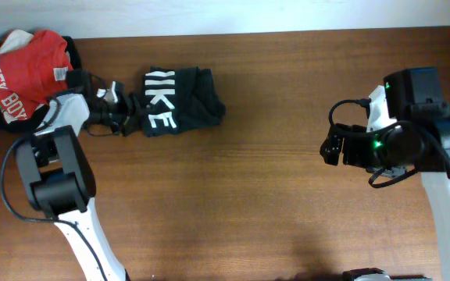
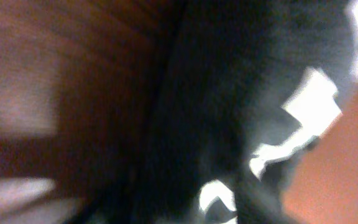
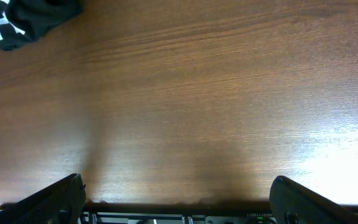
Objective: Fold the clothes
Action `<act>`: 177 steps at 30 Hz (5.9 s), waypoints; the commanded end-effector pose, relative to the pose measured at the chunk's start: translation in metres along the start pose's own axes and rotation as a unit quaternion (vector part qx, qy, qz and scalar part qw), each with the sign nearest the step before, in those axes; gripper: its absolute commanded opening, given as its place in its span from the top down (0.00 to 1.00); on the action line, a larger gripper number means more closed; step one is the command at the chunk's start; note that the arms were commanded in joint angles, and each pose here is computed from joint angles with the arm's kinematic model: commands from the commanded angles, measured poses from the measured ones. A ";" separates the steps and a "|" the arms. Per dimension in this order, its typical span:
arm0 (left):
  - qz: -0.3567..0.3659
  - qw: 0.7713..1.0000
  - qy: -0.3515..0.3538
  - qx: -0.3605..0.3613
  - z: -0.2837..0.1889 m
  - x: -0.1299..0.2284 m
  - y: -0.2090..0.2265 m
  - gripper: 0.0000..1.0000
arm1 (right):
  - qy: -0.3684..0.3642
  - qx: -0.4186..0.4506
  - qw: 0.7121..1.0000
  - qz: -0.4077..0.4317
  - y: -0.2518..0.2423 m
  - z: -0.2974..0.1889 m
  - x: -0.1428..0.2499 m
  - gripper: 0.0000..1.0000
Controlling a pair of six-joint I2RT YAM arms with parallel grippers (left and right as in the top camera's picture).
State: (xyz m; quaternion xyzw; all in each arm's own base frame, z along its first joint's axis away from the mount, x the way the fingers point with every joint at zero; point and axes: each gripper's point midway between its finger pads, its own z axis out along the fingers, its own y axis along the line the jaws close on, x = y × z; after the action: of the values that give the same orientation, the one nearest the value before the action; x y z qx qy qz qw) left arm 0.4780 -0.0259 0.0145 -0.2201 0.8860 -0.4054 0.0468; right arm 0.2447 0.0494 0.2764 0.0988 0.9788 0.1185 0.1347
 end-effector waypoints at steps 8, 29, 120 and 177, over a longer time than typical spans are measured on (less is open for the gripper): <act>0.139 0.979 -0.081 -0.126 0.022 -0.045 0.064 0.10 | 0.019 0.011 1.000 -0.004 -0.001 0.008 -0.003 0.01; 0.322 0.871 -0.138 -0.345 -0.102 -0.120 -0.037 1.00 | 0.030 0.021 0.999 -0.002 -0.005 0.007 0.003 0.01; 0.355 0.782 -0.509 -0.067 -0.501 0.069 -0.246 0.01 | -0.258 -0.066 0.962 -0.053 -0.019 -0.130 0.125 0.01; 0.334 0.810 -0.478 -0.059 -0.478 0.095 -0.249 0.01 | -0.559 -0.065 0.814 -0.142 -0.062 0.102 0.020 0.01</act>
State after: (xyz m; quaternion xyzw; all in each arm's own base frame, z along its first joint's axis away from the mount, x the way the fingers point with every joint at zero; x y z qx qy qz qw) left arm 0.3684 0.1464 0.5094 -0.1007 0.8007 -0.1565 0.5694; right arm 0.2448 0.0183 0.1628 -0.0040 0.7261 0.0937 0.6812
